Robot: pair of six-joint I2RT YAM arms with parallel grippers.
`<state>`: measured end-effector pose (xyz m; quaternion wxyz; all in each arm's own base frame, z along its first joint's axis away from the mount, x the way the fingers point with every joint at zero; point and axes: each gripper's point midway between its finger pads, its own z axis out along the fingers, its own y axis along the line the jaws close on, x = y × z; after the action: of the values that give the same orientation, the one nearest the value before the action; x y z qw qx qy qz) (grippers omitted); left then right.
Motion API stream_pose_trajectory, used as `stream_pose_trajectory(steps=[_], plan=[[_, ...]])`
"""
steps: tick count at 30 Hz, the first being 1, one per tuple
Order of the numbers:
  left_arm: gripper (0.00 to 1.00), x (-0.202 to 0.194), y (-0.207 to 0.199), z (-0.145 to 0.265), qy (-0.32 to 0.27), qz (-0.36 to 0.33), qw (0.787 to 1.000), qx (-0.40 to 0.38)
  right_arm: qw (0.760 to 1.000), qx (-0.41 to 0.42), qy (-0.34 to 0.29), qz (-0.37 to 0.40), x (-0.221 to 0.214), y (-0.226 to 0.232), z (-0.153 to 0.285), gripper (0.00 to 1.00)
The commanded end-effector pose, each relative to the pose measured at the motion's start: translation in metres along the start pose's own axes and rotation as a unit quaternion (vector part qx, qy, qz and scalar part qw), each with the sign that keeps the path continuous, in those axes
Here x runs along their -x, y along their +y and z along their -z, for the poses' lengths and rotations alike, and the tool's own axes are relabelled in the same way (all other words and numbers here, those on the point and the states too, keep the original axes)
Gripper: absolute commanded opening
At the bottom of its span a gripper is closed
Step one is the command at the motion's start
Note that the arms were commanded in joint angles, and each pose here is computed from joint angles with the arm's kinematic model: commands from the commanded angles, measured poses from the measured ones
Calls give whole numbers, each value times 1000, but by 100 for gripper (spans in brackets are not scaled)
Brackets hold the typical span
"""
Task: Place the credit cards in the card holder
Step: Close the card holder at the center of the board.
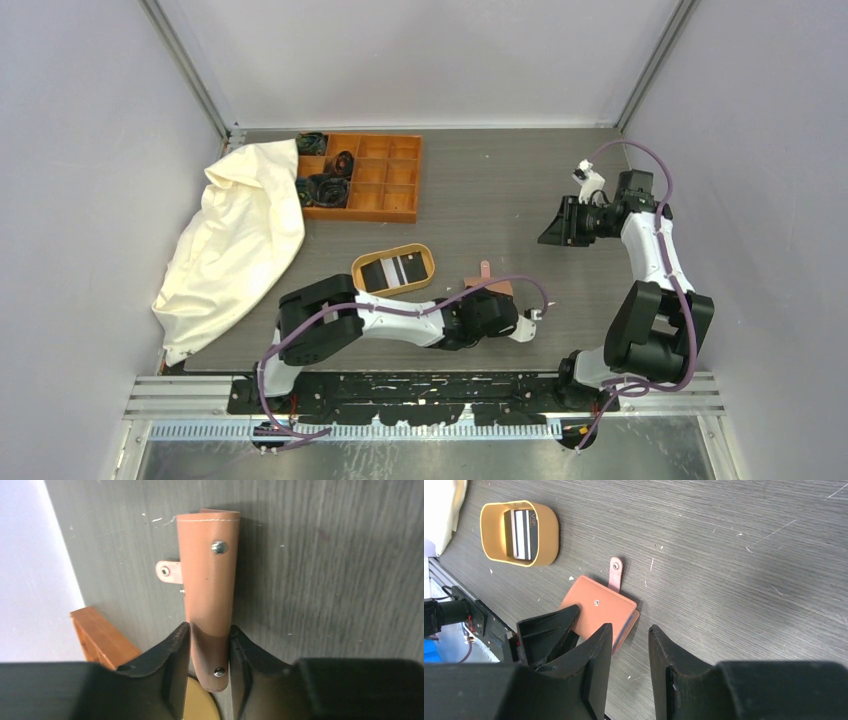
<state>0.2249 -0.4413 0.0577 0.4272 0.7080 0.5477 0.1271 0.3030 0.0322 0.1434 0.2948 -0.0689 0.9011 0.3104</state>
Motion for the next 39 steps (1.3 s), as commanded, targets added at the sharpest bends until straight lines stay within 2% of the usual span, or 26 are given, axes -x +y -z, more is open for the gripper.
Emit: stream_pose_trajectory(steps=[1, 2, 3, 5, 7, 10, 11, 12, 13, 14, 17, 18, 20, 21, 23, 25, 26, 28, 31, 34, 39], plan=[[43, -1, -21, 1, -6, 53, 998, -41, 1000, 25, -9, 15, 8, 9, 1, 39], [51, -1, -23, 2, -4, 69, 997, -46, 999, 29, -8, 20, 7, 10, 1, 40], [65, -2, -23, 4, -2, 83, 995, -48, 999, 34, -4, 27, 5, 12, 1, 41], [79, -1, -23, 11, -13, 111, 992, -53, 998, 42, -3, 50, 4, 17, 0, 44], [84, 3, -18, 22, -31, 144, 987, -58, 995, 45, -5, 84, 3, 21, 0, 48], [85, 14, -8, 45, -70, 198, 975, -68, 986, 46, -22, 160, 5, 28, 3, 56], [85, 15, -7, 54, -82, 213, 971, -73, 980, 46, -31, 190, 5, 31, 4, 61], [85, 17, -5, 61, -95, 230, 965, -78, 973, 43, -43, 225, 6, 33, 5, 71], [85, 20, -3, 70, -114, 246, 959, -82, 963, 41, -59, 260, 8, 36, 6, 95], [85, 25, 4, 81, -141, 266, 950, -82, 949, 46, -76, 303, 8, 41, 6, 99], [84, 27, 1, 100, -197, 325, 919, -108, 913, 78, -135, 376, 8, 60, 6, 100], [83, 25, -1, 105, -211, 354, 902, -126, 903, 102, -146, 390, 5, 67, 3, 99], [80, 21, -5, 112, -242, 425, 855, -174, 893, 154, -139, 400, -1, 79, -6, 100], [78, 15, -2, 113, -258, 458, 830, -189, 892, 173, -114, 402, -3, 83, -13, 99], [74, 6, -2, 118, -285, 502, 789, -212, 894, 211, -28, 394, -19, 85, -29, 90], [70, -2, -2, 122, -303, 531, 761, -219, 921, 228, 64, 311, -27, 83, -45, 76], [69, -5, -3, 124, -307, 539, 754, -217, 936, 220, 96, 256, -24, 80, -54, 70], [68, -11, -6, 127, -309, 550, 747, -211, 952, 200, 151, 175, -27, 62, -70, 64], [66, -19, -10, 132, -321, 567, 732, -200, 963, 149, 185, 123, -31, 50, -93, 64], [63, -22, -11, 135, -335, 574, 721, -194, 969, 114, 200, 93, -31, 35, -108, 65], [57, -18, -14, 135, -336, 570, 720, -208, 963, 106, 237, 73, -41, 24, -120, 59]])
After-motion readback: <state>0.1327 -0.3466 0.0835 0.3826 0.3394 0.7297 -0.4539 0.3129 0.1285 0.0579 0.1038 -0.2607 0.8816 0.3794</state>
